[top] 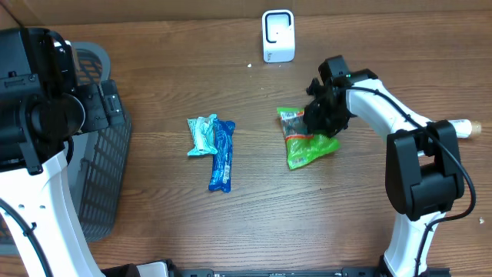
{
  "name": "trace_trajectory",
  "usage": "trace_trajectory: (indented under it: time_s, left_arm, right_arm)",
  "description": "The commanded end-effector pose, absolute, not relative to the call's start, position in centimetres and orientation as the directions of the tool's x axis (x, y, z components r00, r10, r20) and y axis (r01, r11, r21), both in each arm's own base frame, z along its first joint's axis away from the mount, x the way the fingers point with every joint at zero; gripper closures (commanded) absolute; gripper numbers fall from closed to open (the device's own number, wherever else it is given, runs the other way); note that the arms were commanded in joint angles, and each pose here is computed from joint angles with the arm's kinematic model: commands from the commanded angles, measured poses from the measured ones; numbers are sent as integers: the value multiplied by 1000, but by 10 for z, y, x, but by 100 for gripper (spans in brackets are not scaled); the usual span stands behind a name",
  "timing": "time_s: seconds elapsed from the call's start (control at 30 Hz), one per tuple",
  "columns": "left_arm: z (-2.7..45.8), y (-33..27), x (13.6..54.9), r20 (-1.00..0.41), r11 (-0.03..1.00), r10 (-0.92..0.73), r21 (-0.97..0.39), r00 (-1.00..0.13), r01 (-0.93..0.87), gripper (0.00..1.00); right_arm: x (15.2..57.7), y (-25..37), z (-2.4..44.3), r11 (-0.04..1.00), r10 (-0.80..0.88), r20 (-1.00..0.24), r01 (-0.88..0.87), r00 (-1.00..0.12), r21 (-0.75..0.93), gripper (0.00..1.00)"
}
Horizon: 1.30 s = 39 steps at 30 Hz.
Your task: Scan the item barcode
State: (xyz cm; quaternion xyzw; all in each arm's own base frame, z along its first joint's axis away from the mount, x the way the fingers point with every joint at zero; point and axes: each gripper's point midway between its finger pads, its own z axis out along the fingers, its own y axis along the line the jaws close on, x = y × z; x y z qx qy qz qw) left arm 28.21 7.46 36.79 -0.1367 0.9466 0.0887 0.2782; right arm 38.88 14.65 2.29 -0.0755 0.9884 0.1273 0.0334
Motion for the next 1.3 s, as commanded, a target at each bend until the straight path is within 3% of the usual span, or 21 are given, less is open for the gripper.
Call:
trace_trajectory:
  time_s: [0.0, 0.23, 0.4, 0.57, 0.83, 1.27]
  left_arm:
    - [372, 77, 283, -562, 946, -202, 100, -802, -308, 1]
    - [372, 77, 283, -562, 946, -201, 100, -802, -308, 0]
    - [372, 77, 283, -562, 946, -201, 100, -802, -308, 0]
    - [372, 77, 283, -562, 946, -201, 100, -802, -308, 0]
    - [372, 77, 283, -562, 946, -202, 100, -802, -308, 0]
    - [372, 77, 283, -562, 946, -202, 100, -802, -308, 0]
  right_arm:
    - [427, 135, 80, 984, -127, -290, -158, -949, 83, 96]
    - [458, 112, 152, 940, -225, -540, -35, -811, -340, 96]
    - [460, 128, 166, 859, -409, -519, -124, -751, -497, 96]
    - [466, 133, 186, 811, -445, -554, -55, -703, -582, 96]
    - [468, 126, 187, 746, -516, -496, -82, -698, -661, 96]
    - [458, 94, 122, 629, -514, -268, -145, -815, -764, 96]
